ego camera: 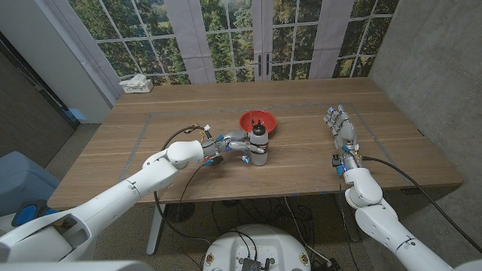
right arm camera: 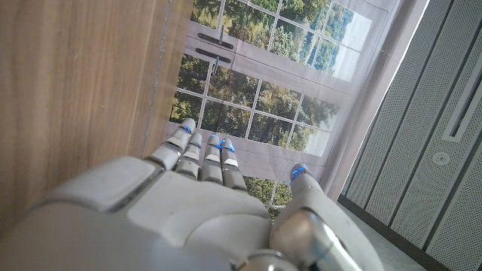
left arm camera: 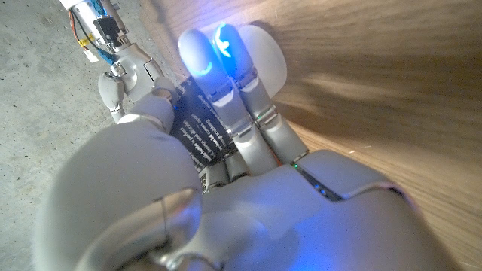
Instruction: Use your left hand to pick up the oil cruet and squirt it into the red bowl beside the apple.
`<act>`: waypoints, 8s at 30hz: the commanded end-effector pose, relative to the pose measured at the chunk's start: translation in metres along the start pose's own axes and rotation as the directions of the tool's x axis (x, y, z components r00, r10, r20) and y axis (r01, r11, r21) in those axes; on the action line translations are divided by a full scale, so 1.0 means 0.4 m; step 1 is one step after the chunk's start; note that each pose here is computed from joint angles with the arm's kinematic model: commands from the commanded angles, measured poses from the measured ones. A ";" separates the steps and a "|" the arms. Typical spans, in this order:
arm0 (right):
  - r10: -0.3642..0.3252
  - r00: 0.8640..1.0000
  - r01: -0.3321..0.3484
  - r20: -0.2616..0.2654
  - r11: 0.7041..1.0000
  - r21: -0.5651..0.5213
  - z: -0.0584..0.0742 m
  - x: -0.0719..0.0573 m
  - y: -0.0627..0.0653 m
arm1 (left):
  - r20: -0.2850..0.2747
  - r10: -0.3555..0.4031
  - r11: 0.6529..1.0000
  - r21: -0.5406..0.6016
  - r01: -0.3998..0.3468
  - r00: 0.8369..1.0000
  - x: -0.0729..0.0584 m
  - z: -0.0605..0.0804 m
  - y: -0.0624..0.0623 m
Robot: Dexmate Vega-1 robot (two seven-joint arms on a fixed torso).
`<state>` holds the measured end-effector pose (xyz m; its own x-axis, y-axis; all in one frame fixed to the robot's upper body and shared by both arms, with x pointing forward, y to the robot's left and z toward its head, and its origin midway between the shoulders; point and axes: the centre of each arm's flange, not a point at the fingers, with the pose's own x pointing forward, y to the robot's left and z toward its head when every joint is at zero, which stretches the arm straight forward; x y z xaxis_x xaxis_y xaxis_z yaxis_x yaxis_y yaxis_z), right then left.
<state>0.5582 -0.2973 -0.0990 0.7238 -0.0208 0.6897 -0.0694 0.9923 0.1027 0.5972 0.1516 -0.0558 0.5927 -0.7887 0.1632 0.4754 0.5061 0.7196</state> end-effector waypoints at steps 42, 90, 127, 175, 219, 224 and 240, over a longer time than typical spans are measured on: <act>0.074 0.997 -0.074 0.002 0.997 0.016 -0.004 0.042 0.040 | 0.017 0.373 0.921 0.110 -0.373 0.928 -0.234 0.085 0.090; 0.140 0.990 -0.140 -0.015 0.990 0.030 -0.020 0.106 0.053 | -0.166 0.678 0.712 0.388 -0.585 0.716 -0.425 0.147 0.237; 0.329 0.944 -0.329 0.015 0.941 0.079 -0.026 0.118 0.122 | -0.225 0.745 0.577 0.689 -0.439 0.628 -0.289 0.234 0.382; 0.382 0.917 -0.394 0.116 0.911 0.118 -0.008 0.121 0.145 | -0.149 0.749 0.250 0.966 -0.068 0.645 -0.014 0.354 0.446; 0.364 0.919 -0.386 0.153 0.911 0.147 -0.012 0.089 0.120 | 0.004 0.679 -0.351 0.880 0.320 0.735 0.120 0.395 0.331; 0.357 0.922 -0.378 0.149 0.913 0.152 -0.017 0.088 0.115 | -0.007 0.662 -0.396 0.845 0.358 0.749 0.134 0.396 0.329; 0.384 0.908 -0.407 0.168 0.902 0.143 -0.001 0.090 0.126 | -0.021 0.628 -0.514 0.740 0.435 0.778 0.157 0.373 0.322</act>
<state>0.5844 -0.2507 -0.0729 0.5316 0.3231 0.7829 -0.4481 0.8917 -0.0637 0.5927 0.1196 0.1526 0.7648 -0.2634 0.5880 -0.5063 -0.8101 0.2956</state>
